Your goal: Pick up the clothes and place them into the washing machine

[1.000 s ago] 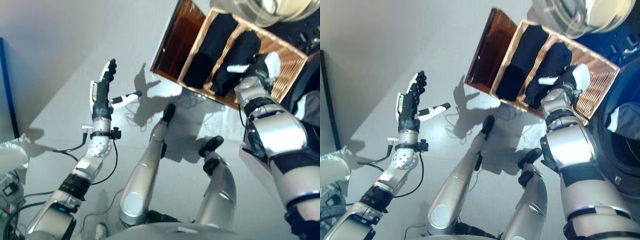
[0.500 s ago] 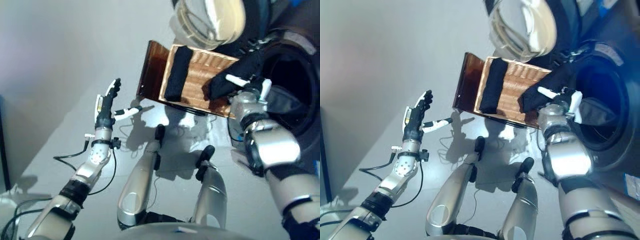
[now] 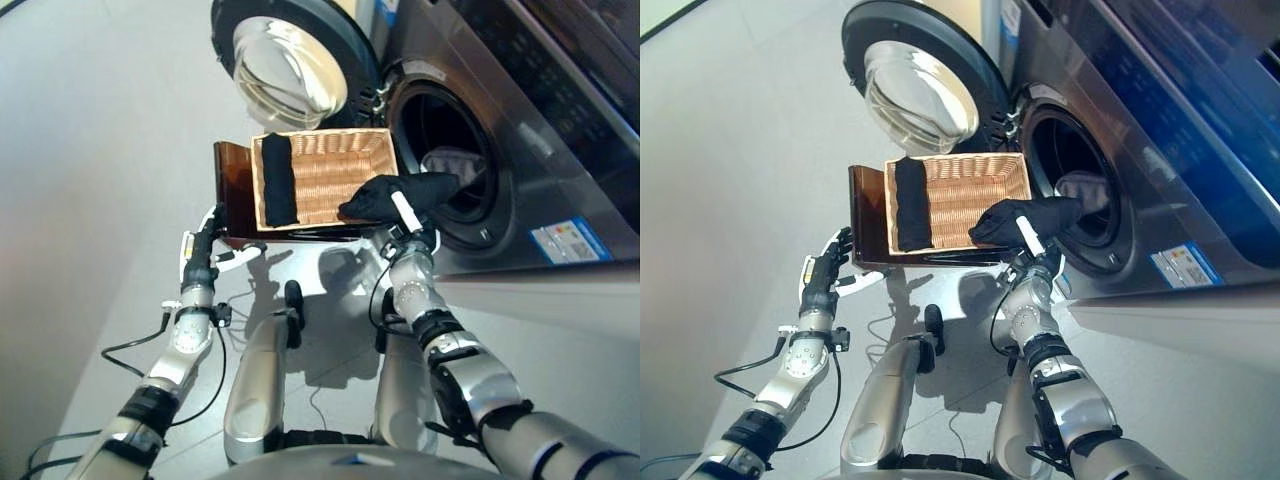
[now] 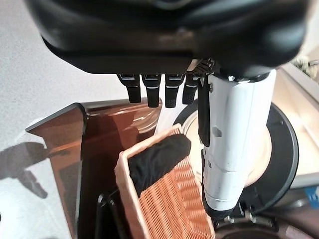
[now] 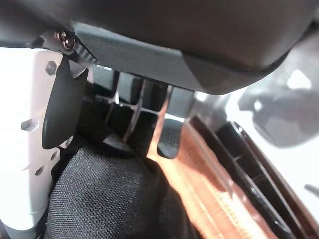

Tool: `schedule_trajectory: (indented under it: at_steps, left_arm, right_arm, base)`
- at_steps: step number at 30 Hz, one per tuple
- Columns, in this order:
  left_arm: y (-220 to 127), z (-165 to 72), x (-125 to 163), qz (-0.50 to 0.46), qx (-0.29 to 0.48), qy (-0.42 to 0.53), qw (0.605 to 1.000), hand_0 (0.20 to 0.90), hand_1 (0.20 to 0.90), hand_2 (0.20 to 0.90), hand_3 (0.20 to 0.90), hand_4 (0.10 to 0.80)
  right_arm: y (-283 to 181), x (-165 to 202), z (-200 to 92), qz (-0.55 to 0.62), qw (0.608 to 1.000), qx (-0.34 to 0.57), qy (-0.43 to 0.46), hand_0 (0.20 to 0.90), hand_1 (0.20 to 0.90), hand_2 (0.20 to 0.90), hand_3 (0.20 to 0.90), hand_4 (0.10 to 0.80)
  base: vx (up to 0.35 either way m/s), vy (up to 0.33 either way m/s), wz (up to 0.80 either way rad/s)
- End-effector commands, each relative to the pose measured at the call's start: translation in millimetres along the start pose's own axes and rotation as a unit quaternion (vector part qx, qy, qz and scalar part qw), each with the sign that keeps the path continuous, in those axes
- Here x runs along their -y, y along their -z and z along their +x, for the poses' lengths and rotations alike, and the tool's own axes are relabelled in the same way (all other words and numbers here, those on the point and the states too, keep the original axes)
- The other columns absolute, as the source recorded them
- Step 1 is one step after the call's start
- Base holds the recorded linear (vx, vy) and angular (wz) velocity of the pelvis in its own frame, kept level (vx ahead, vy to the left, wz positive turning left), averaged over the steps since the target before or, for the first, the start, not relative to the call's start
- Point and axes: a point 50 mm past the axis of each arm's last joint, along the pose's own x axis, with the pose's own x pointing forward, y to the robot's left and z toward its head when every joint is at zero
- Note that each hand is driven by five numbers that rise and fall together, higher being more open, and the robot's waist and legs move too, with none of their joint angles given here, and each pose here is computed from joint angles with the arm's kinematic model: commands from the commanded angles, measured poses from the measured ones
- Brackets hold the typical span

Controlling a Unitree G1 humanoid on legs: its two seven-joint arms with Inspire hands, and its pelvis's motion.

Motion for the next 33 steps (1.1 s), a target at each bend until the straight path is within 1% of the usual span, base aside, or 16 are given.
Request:
schedule_trajectory:
  at_steps: [1, 7, 12, 18, 20, 22, 23, 28, 31, 33]
  left_arm:
    - [-23, 1, -8, -0.048, 0.064, -0.027, 0.996, 0.9, 0.9, 0.9, 0.9, 0.8]
    - [-21, -3, -9, -0.056, 0.063, -0.025, 0.996, 0.9, 0.9, 0.9, 0.9, 0.8]
    - [-20, -7, -7, -0.066, 0.061, -0.022, 0.996, 0.9, 0.9, 0.9, 0.9, 0.8]
    - [-25, -5, -2, -0.076, 0.066, -0.018, 0.995, 0.9, 0.9, 0.9, 0.9, 0.8]
    - [-24, -4, -3, -0.074, 0.063, -0.022, 0.995, 0.9, 0.9, 0.9, 0.9, 0.8]
    - [-23, -4, -5, -0.07, 0.062, -0.029, 0.995, 0.9, 0.9, 0.9, 0.9, 0.8]
    - [-22, -4, -5, -0.07, 0.06, -0.031, 0.995, 0.9, 0.9, 0.9, 0.9, 0.8]
    - [-11, -6, -4, -0.077, 0.033, -0.041, 0.996, 0.9, 0.9, 0.9, 0.9, 0.8]
    - [-6, -9, -4, -0.068, 0.025, -0.036, 0.997, 0.9, 0.9, 0.9, 0.9, 0.8]
    - [-6, -8, -4, -0.065, 0.023, -0.036, 0.997, 0.9, 0.9, 0.9, 0.9, 0.8]
  right_arm:
    - [-54, -46, -6, 0.085, 0.982, 0.115, -0.119, 0.2, 0.2, 0.2, 0.2, 0.3]
    - [-68, -55, -3, 0.101, 0.979, 0.131, -0.123, 0.2, 0.2, 0.2, 0.2, 0.3]
    - [-79, -65, -2, 0.082, 0.978, 0.146, -0.128, 0.2, 0.2, 0.2, 0.2, 0.3]
    - [-81, -77, 0, -0.004, 0.979, 0.153, -0.135, 0.2, 0.2, 0.2, 0.2, 0.3]
    - [-74, -78, 2, -0.069, 0.978, 0.147, -0.129, 0.2, 0.2, 0.2, 0.2, 0.3]
    - [-64, -84, 0, -0.14, 0.969, 0.14, -0.144, 0.2, 0.2, 0.2, 0.2, 0.3]
    - [-60, -85, -2, -0.146, 0.968, 0.137, -0.149, 0.2, 0.2, 0.2, 0.2, 0.3]
    - [-40, -64, 1, -0.178, 0.971, 0.106, -0.115, 0.2, 0.2, 0.2, 0.2, 0.3]
    - [-26, -43, 6, -0.221, 0.969, 0.079, -0.079, 0.2, 0.2, 0.2, 0.2, 0.3]
    - [-24, -42, 6, -0.228, 0.968, 0.076, -0.079, 0.2, 0.2, 0.2, 0.2, 0.3]
  base:
    - [0.038, -0.073, -0.12]
    - [0.042, -0.073, -0.07]
    - [0.067, -0.073, -0.13]
    - [-0.005, -0.055, 0.13]
    - [0.03, -0.01, 0.19]
    - [0.006, 0.03, 0.14]
    - [-0.013, 0.045, 0.0]
    - [0.044, 0.062, 0.02]
    - [0.078, 0.094, 0.19]
    - [0.029, 0.056, 0.13]
